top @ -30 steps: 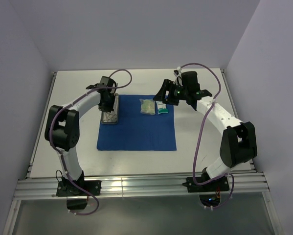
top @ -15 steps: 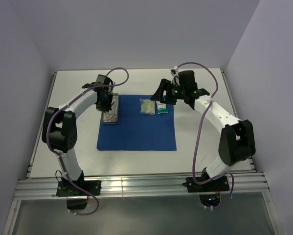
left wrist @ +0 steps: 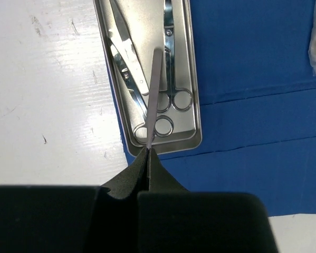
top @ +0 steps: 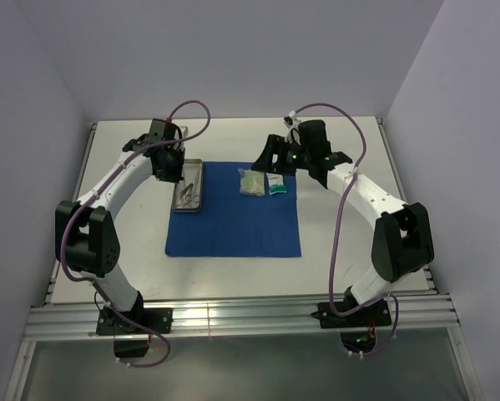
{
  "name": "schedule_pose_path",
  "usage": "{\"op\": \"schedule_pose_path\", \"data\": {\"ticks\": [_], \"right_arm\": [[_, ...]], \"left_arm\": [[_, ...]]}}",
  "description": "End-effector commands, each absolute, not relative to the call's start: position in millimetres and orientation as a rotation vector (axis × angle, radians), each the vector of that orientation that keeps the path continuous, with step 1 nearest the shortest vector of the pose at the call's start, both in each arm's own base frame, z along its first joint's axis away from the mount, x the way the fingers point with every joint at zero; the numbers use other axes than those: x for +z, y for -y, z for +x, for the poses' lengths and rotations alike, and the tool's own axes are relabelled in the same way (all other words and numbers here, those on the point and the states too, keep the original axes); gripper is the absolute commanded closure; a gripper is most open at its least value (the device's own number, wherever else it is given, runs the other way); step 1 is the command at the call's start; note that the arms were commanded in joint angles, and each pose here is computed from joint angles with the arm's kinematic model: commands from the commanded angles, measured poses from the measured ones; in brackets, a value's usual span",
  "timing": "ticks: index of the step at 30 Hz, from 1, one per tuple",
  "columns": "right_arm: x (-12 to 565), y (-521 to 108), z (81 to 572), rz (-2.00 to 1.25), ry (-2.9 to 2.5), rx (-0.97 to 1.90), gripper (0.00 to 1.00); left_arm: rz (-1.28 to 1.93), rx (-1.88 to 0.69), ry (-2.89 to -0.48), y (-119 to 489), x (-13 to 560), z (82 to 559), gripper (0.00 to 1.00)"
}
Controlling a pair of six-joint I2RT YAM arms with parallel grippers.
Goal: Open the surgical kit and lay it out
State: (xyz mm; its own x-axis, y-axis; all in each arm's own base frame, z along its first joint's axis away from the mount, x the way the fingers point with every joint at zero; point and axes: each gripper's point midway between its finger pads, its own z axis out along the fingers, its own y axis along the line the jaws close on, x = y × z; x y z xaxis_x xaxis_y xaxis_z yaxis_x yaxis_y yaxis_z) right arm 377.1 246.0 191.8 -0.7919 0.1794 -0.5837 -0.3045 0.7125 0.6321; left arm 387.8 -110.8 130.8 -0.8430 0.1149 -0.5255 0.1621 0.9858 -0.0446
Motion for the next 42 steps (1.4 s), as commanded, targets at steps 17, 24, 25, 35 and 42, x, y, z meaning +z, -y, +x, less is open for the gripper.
{"op": "schedule_pose_path", "data": {"ticks": [17, 24, 25, 35, 42], "right_arm": [[224, -285, 373, -0.366, -2.026, 0.760, 0.20], [222, -277, 367, -0.374, -2.047, 0.726, 0.20], [221, -276, 366, -0.376, -2.054, 0.721, 0.20], [216, -274, 365, -0.367, -2.077, 0.716, 0.20], [215, -272, 367, -0.367, -2.091, 0.707, 0.20]], "left_arm": [[0.237, -0.135, -2.594, 111, 122, 389, 0.66], [0.233, -0.128, -2.628, 118, 85, 415, 0.66], [0.237, -0.133, -2.631, 120, 82, 417, 0.67], [0.241, -0.121, -2.667, 123, 52, 432, 0.72], [0.229, -0.115, -2.702, 123, 40, 430, 0.82]]}}
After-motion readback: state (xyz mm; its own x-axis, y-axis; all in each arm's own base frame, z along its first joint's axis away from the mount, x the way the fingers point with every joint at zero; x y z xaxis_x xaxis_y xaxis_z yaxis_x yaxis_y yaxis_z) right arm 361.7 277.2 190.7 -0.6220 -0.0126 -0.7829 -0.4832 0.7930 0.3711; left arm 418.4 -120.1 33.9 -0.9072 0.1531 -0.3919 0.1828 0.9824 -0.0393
